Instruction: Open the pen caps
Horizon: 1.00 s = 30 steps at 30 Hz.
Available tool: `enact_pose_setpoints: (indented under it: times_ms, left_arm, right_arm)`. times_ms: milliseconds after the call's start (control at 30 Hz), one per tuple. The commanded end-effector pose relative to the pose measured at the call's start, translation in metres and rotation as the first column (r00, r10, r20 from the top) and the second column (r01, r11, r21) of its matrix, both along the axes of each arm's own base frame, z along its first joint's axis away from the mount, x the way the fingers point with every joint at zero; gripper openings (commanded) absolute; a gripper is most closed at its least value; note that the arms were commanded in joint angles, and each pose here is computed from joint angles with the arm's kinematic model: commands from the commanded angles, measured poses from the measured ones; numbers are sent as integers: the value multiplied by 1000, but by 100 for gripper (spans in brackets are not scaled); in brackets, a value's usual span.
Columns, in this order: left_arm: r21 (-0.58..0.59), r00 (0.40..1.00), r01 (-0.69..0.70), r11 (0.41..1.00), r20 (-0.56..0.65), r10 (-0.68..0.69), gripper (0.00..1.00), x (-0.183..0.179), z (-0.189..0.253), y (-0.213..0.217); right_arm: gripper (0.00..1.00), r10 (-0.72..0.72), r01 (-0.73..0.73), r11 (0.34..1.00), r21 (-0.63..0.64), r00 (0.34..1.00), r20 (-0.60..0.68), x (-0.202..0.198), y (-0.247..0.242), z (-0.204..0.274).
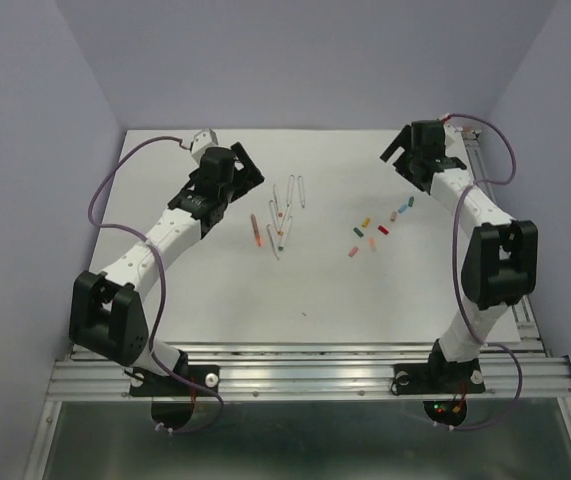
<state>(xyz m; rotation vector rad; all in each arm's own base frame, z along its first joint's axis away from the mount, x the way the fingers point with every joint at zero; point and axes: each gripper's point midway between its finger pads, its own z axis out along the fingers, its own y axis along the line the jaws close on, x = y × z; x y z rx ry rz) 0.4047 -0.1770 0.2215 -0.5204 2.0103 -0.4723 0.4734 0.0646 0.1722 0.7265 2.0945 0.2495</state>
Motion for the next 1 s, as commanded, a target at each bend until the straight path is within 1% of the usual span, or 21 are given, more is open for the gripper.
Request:
enact_pose_setpoints:
  times_ms: [0, 33, 67, 100, 133, 167, 200, 233, 267, 300, 333, 367, 433, 467, 500, 533, 600, 633, 800, 933, 967]
  left_arm:
    - [33, 998, 38, 999, 54, -39, 99, 29, 15, 13]
    - [32, 996, 50, 998, 71, -52, 99, 34, 20, 11]
    - [55, 996, 41, 998, 72, -45, 99, 40, 18, 19]
    - [72, 997, 43, 996, 60, -47, 99, 46, 10, 19]
    - [81, 997, 34, 996, 69, -40, 99, 53, 14, 21]
    - [87, 997, 34, 996, 67, -40, 99, 56, 13, 23]
    - [92, 997, 36, 995, 63, -42, 99, 60, 10, 24]
    - [95, 997, 39, 995, 57, -45, 99, 67, 8, 27]
    - [96, 997, 42, 994, 57, -48, 99, 70, 7, 28]
    - [99, 997, 45, 994, 58, -51, 99, 72, 6, 29]
    - [113, 997, 50, 992, 48, -56, 99, 74, 0, 30]
    - [117, 997, 48, 992, 50, -54, 99, 77, 0, 33]
    - [127, 997, 53, 990, 41, -59, 99, 82, -5, 33]
    - [129, 998, 49, 990, 36, -54, 99, 85, -7, 36]
    - [131, 998, 53, 990, 27, -57, 99, 88, -12, 36]
    - [120, 998, 57, 991, 29, -61, 99, 91, -10, 36]
    - [118, 997, 68, 991, 19, -71, 99, 93, -15, 34]
    - [115, 998, 64, 991, 18, -66, 99, 93, -16, 35]
    - [122, 999, 49, 991, 10, -50, 99, 94, -20, 39]
    - [117, 999, 40, 992, 2, -40, 99, 97, -24, 40]
    - [116, 999, 38, 993, 1, -38, 99, 97, -25, 41]
  right_arm:
    - [100, -177, 186, 979, -83, 979, 104, 74, -61, 39]
    - [100, -206, 221, 969, -114, 970, 127, 88, -75, 46]
    - [100, -215, 234, 957, -173, 969, 122, 116, -93, 39]
    - [100, -228, 254, 945, -206, 963, 146, 130, -104, 46]
    - [100, -239, 270, 918, -290, 961, 138, 141, -119, 39]
    - [100, -257, 269, 900, -342, 963, 83, 156, -132, -1]
    - [100, -266, 284, 887, -364, 959, 99, 170, -137, -3]
    - [100, -282, 331, 871, -363, 942, 183, 187, -156, 27]
    - [100, -261, 330, 858, -394, 940, 220, 200, -166, 31]
    - [100, -265, 333, 846, -416, 940, 213, 210, -181, 5]
    - [100, -258, 345, 837, -425, 933, 250, 218, -189, 7]
    - [100, -225, 358, 824, -440, 918, 325, 230, -199, 14]
    - [100, -195, 365, 816, -449, 904, 381, 241, -207, 5]
    - [100, -192, 399, 803, -443, 877, 441, 246, -218, 15]
    - [100, -199, 418, 800, -431, 862, 467, 249, -223, 20]
    - [100, -198, 426, 799, -425, 853, 483, 256, -234, 11]
    - [100, -174, 406, 811, -421, 854, 490, 264, -239, -2]
    - [100, -173, 411, 806, -426, 852, 494, 265, -243, -7]
    - [100, -30, 304, 829, -470, 863, 505, 280, -227, -35]
    - [100, 52, 285, 802, -525, 843, 536, 288, -222, -38]
    - [100, 80, 289, 776, -560, 836, 543, 289, -223, -34]
